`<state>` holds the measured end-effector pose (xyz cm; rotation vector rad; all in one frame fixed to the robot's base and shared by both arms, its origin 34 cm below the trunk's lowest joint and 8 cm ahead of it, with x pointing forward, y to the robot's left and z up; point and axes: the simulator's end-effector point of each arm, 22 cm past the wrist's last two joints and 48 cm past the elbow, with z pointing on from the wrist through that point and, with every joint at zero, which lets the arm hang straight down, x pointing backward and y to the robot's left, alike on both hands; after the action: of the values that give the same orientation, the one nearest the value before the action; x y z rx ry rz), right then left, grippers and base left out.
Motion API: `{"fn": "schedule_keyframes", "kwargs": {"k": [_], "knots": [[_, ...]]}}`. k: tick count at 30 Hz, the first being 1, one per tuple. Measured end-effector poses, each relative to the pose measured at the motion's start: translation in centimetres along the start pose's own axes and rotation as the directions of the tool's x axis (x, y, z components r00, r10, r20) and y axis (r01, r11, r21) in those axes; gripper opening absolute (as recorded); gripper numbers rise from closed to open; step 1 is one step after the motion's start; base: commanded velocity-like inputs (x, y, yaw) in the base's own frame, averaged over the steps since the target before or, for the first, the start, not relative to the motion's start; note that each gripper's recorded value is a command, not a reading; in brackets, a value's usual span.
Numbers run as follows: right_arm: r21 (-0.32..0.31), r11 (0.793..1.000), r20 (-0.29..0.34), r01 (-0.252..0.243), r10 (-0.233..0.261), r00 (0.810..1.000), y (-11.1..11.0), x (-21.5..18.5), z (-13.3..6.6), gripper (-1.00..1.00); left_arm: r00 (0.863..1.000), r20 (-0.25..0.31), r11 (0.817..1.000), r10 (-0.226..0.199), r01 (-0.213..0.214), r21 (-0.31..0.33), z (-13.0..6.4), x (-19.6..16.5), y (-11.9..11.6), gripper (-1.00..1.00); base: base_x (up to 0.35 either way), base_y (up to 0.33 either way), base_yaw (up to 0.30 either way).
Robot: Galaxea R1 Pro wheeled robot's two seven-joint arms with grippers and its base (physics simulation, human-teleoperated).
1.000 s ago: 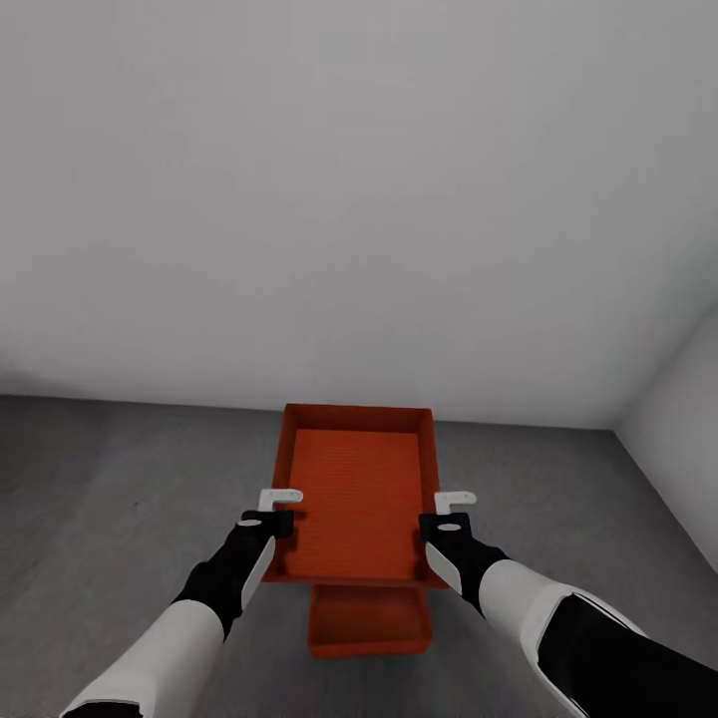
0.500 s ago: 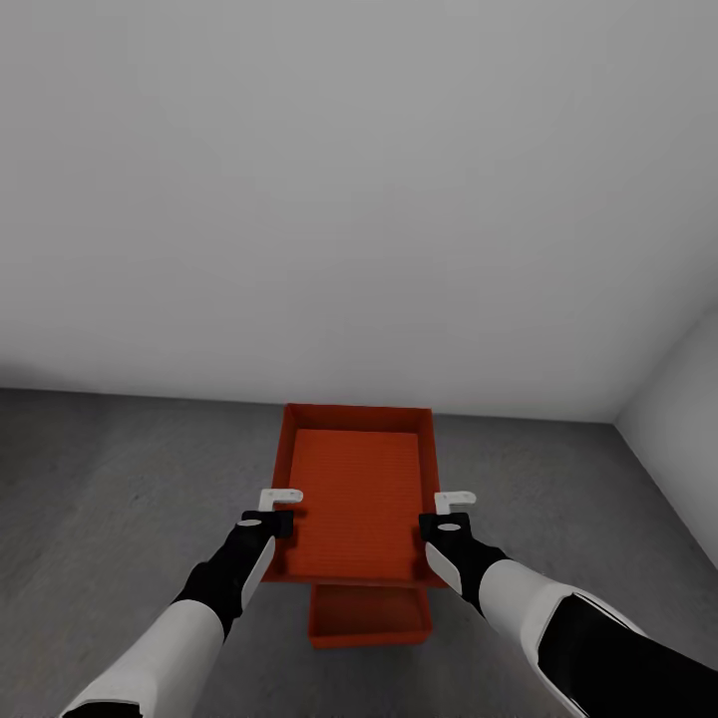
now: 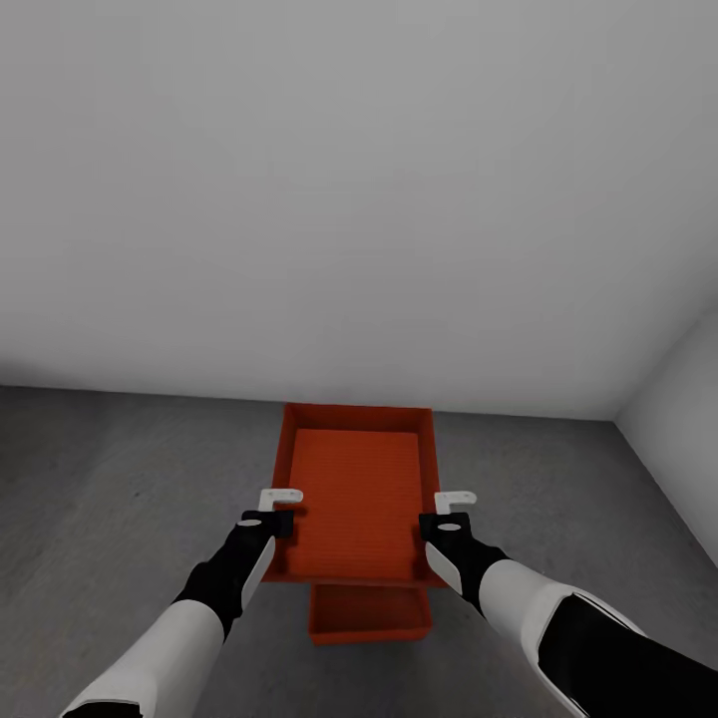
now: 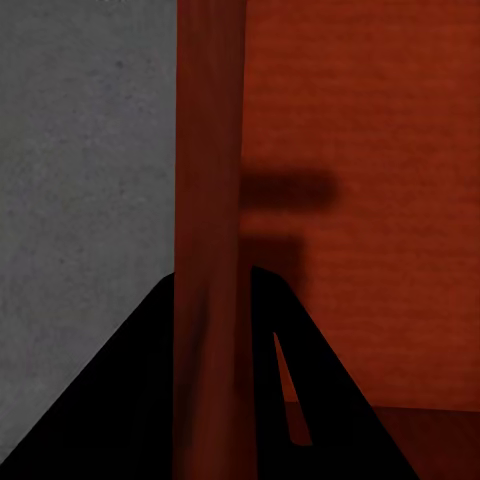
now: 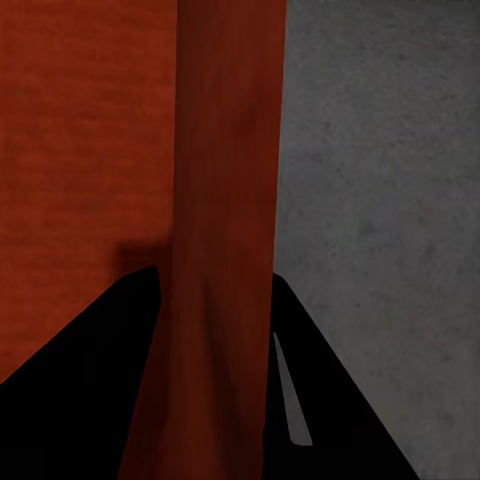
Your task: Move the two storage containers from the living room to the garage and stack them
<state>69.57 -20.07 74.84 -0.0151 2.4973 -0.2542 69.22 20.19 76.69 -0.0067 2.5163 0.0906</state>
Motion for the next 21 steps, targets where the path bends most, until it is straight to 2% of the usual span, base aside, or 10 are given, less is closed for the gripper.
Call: {"fn": "schedule_keyframes", "kwargs": {"k": [8, 21], "knots": [[0.001, 1.0, 0.002, 0.001, -0.001, 1.0, 0.02, -0.1, -0.02, -1.0, 1.0, 0.002, 1.0, -0.002, 0.002, 0.0, 0.01, -0.02, 0.03, -1.0, 0.0, 0.0, 0.154], [-0.001, 1.0, 0.0, 0.0, 0.0, 1.0, -0.05, 0.02, 0.02, -1.0, 1.0, 0.001, 1.0, 0.001, -0.001, 0.0, -0.01, -0.01, -0.05, -1.0, 0.0, 0.0, 0.016]]}}
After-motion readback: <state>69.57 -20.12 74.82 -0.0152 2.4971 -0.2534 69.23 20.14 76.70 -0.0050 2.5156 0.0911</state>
